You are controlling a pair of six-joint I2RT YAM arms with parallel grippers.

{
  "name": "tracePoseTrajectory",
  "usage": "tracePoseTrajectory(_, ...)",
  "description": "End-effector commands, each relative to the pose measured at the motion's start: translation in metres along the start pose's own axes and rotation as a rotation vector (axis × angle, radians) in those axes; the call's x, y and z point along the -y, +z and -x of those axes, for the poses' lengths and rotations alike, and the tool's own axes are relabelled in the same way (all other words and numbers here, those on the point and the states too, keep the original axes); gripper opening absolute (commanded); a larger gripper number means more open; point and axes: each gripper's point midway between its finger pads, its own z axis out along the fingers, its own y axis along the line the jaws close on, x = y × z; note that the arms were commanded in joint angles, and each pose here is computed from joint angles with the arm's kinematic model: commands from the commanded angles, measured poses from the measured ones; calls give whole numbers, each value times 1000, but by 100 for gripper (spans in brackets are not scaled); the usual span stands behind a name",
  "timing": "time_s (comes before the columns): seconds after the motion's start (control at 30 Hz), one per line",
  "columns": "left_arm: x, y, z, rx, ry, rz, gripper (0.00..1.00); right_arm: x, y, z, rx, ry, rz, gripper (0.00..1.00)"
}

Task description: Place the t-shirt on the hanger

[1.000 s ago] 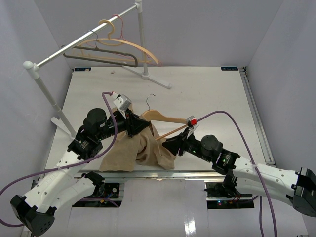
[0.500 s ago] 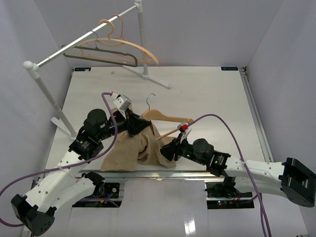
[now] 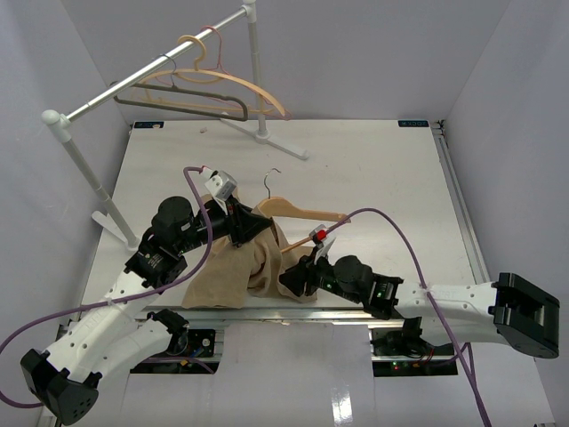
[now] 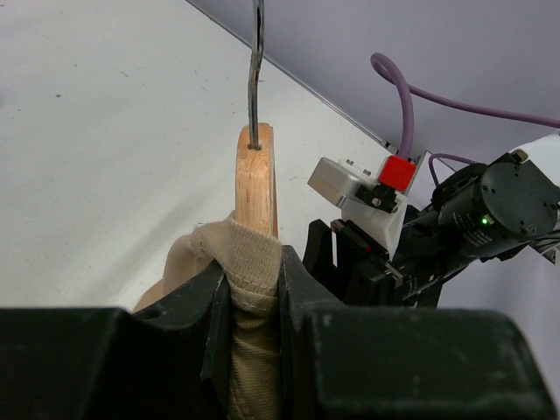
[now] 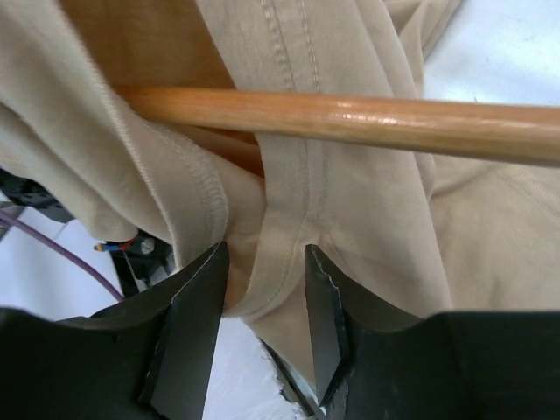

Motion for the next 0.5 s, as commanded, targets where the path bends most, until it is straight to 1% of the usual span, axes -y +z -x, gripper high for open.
tracePoseTrajectory(0.0,13,-4,23,64,32,-42,0,11,5,11,48,28,-114,32)
tracePoseTrajectory(0.13,12,-5,24,62,36,-29,0,33,-5,14,84,26,-223,13)
tracePoseTrajectory(0.17,12,-5,24,61,39,-28,0,38,-10,16,92,24,-247,10)
tracePoseTrajectory(0.2,12,-6,24,59,42,-28,0,44,-17,18,102,21,-274,8)
tracePoseTrajectory(0.3,16,-8,25,44,63,-44,0,64,-35,27,161,20,-372,8)
tracePoseTrajectory(0.47,23,-14,26,46,89,-64,0,68,-56,42,234,8,-380,8)
